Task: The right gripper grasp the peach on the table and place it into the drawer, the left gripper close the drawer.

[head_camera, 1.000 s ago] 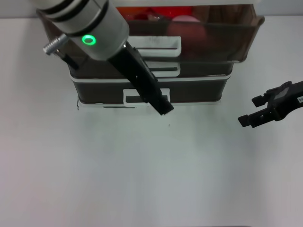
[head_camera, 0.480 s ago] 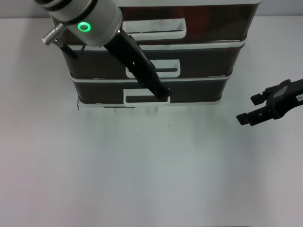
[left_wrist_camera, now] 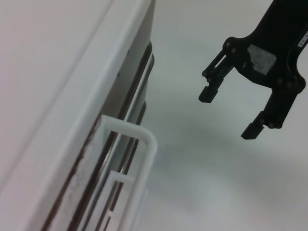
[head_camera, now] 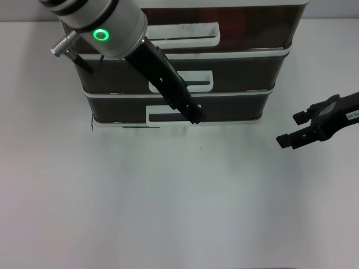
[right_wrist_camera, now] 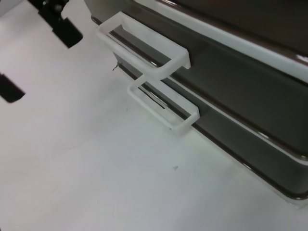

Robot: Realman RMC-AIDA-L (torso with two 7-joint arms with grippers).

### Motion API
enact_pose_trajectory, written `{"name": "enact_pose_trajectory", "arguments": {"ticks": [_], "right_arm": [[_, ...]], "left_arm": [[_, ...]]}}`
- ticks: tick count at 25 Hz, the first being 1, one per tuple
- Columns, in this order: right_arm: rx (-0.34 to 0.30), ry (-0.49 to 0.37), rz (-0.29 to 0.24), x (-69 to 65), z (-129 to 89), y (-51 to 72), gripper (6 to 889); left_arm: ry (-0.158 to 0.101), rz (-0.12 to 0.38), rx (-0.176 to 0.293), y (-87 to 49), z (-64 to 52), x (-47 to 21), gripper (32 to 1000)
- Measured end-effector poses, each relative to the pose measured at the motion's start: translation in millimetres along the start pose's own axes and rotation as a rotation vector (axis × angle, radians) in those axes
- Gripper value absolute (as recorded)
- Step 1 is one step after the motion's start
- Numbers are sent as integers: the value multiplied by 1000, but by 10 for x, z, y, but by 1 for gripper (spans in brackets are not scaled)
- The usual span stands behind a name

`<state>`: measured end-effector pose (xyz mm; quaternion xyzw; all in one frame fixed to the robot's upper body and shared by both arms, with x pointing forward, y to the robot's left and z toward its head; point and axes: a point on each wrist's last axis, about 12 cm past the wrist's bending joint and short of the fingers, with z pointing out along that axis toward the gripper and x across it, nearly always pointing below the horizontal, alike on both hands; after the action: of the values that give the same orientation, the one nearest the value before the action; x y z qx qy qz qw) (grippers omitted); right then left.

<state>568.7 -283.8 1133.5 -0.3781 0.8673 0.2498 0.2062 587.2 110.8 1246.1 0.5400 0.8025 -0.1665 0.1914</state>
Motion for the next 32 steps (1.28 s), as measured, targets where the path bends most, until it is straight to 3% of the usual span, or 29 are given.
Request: {"name": "enact_pose_trajectory", "arguments": {"ticks": [7,12,24,27,32], "right_arm": [[2,-3,2,0,-4,-4,857],[2,-4,4,1,-5,-5,857],[1,-6,4,-1,-5,-5,857],[1,-6,5,-1,-5,-4,857],[1,-7,5,-4,-9,-3,857]], "left_arm": [[-16,-12,-34,63,1,14,813],[-12,-24,-62,109,-3,30,813],[-12,-27,-52,84,-9,23,813],[0,-32,-40,56,-9,27,813],[21,-47,-23,-7,-29,102,813]]}}
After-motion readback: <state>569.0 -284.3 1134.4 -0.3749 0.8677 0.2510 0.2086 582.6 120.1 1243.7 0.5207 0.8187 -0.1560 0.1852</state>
